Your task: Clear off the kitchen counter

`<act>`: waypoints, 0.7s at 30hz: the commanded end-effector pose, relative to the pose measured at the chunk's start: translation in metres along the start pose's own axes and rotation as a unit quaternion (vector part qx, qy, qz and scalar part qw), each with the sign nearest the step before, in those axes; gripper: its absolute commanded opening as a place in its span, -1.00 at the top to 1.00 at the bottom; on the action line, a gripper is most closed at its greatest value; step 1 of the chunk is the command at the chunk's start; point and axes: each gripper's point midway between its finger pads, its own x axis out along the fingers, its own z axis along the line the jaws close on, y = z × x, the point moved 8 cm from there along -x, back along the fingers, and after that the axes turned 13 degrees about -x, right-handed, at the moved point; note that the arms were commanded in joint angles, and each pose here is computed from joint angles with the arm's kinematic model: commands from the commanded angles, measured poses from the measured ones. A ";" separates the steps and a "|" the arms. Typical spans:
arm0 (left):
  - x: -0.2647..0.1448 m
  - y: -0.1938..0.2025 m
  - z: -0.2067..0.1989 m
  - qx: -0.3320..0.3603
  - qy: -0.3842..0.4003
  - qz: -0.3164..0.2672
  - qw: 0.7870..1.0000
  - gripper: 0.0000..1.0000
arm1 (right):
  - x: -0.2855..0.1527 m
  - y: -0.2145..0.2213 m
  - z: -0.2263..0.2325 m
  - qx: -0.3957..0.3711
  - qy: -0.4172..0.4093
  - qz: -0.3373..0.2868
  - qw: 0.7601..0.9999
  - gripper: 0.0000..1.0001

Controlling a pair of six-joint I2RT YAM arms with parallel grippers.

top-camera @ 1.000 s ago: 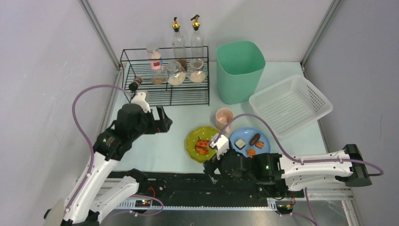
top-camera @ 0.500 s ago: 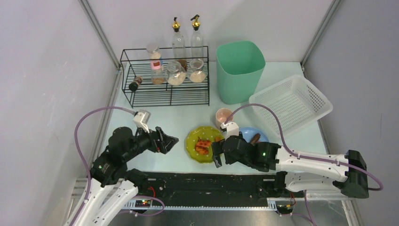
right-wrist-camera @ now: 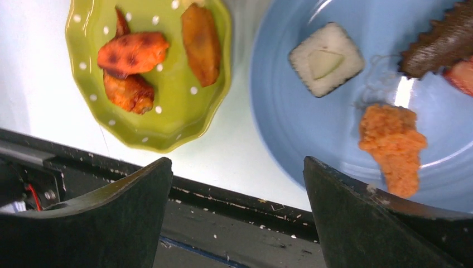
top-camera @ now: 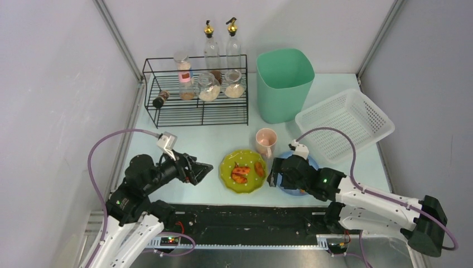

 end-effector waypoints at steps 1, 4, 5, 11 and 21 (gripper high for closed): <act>0.004 0.000 -0.002 0.013 0.019 0.003 1.000 -1.00 | -0.006 -0.003 -0.018 0.064 0.034 -0.014 0.997 -0.80; 0.006 0.001 -0.001 0.012 0.019 0.010 1.000 -0.99 | -0.012 -0.003 -0.033 0.090 0.059 -0.023 0.994 -0.76; 0.007 0.001 -0.001 0.012 0.019 0.011 1.000 -0.99 | -0.013 -0.002 -0.036 0.094 0.063 -0.023 0.993 -0.75; 0.010 0.002 0.001 0.007 0.014 0.021 1.000 -0.99 | -0.014 -0.003 -0.054 0.136 0.090 -0.033 0.986 -0.67; 0.011 0.003 0.001 0.006 0.014 0.022 1.000 -0.99 | -0.030 0.007 -0.081 0.173 0.149 -0.010 0.974 -0.60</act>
